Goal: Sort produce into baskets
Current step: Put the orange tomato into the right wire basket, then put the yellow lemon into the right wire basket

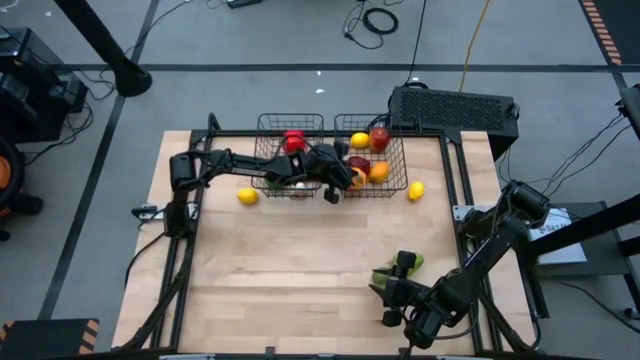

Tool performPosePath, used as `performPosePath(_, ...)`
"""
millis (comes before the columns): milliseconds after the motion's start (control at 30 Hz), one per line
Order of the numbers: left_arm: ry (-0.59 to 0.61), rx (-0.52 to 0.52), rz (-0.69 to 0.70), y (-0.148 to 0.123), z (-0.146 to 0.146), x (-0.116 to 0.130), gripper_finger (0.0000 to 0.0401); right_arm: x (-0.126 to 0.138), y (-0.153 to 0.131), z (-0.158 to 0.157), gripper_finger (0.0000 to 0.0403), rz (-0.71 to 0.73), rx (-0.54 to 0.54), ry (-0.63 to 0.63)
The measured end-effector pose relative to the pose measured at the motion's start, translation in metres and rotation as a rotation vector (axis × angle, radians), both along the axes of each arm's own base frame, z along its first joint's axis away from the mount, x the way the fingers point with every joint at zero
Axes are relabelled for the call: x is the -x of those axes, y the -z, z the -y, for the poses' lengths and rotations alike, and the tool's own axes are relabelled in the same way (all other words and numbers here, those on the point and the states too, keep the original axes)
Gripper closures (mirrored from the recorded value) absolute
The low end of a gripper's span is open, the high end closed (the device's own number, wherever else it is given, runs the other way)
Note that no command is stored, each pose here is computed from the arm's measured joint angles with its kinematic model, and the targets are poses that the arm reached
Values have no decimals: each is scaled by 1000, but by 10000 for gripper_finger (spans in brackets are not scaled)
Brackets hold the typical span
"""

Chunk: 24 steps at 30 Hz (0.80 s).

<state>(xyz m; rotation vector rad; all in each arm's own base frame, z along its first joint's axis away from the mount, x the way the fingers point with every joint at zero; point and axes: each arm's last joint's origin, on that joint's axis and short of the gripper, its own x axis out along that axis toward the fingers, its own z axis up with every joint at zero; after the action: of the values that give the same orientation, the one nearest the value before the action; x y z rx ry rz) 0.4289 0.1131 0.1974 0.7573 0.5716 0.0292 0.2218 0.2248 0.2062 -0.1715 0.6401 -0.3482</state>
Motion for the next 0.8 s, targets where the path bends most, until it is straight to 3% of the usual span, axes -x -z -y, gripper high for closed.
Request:
performPosePath(367, 23, -10, -10, 1, 18, -4, 377, 0, 0, 0, 225, 0, 0, 1)
performPosePath(567, -45, -73, -27, -4, 24, -3, 377, 0, 0, 0, 225, 3, -5, 5)
performPosePath(800, -235, -203, 17, -45, 45, 10, 376, 0, 1, 3, 225, -2, -6, 29)
